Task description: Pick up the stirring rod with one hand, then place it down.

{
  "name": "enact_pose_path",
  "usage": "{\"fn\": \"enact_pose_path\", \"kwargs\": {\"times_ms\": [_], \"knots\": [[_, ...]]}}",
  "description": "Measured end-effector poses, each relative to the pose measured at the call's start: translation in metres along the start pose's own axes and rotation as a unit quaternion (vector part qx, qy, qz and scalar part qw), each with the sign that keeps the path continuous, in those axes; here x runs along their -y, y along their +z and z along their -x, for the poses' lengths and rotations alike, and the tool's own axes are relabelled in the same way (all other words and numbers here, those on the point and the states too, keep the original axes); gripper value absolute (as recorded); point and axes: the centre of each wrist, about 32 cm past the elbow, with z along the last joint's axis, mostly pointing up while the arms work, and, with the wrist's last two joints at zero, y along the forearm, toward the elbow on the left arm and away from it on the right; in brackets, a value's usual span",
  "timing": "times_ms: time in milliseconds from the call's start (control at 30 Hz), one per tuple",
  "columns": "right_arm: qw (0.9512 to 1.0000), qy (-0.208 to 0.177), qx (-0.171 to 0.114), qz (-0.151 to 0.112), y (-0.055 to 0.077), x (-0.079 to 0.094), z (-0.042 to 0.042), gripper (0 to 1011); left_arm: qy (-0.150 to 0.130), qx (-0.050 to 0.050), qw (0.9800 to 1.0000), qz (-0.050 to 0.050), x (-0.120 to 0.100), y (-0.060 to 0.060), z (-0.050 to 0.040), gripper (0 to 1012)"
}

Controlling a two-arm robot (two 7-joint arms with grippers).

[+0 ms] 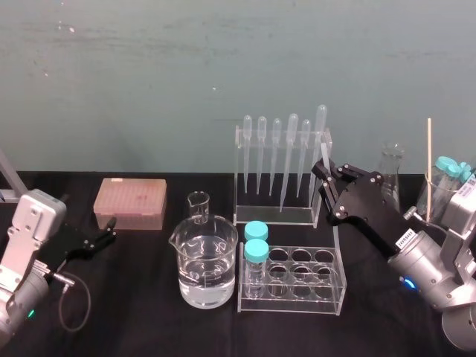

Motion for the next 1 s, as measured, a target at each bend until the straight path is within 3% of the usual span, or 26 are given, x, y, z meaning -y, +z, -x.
{"fn": "enact_pose_path", "kwargs": {"times_ms": [1000], "knots": [[1.0000, 0.000, 0.000, 0.000, 0.0000, 0.0000, 0.0000, 72, 0.000, 0.000, 1.0000, 0.000, 0.0000, 0.0000, 0.0000, 1000]]}}
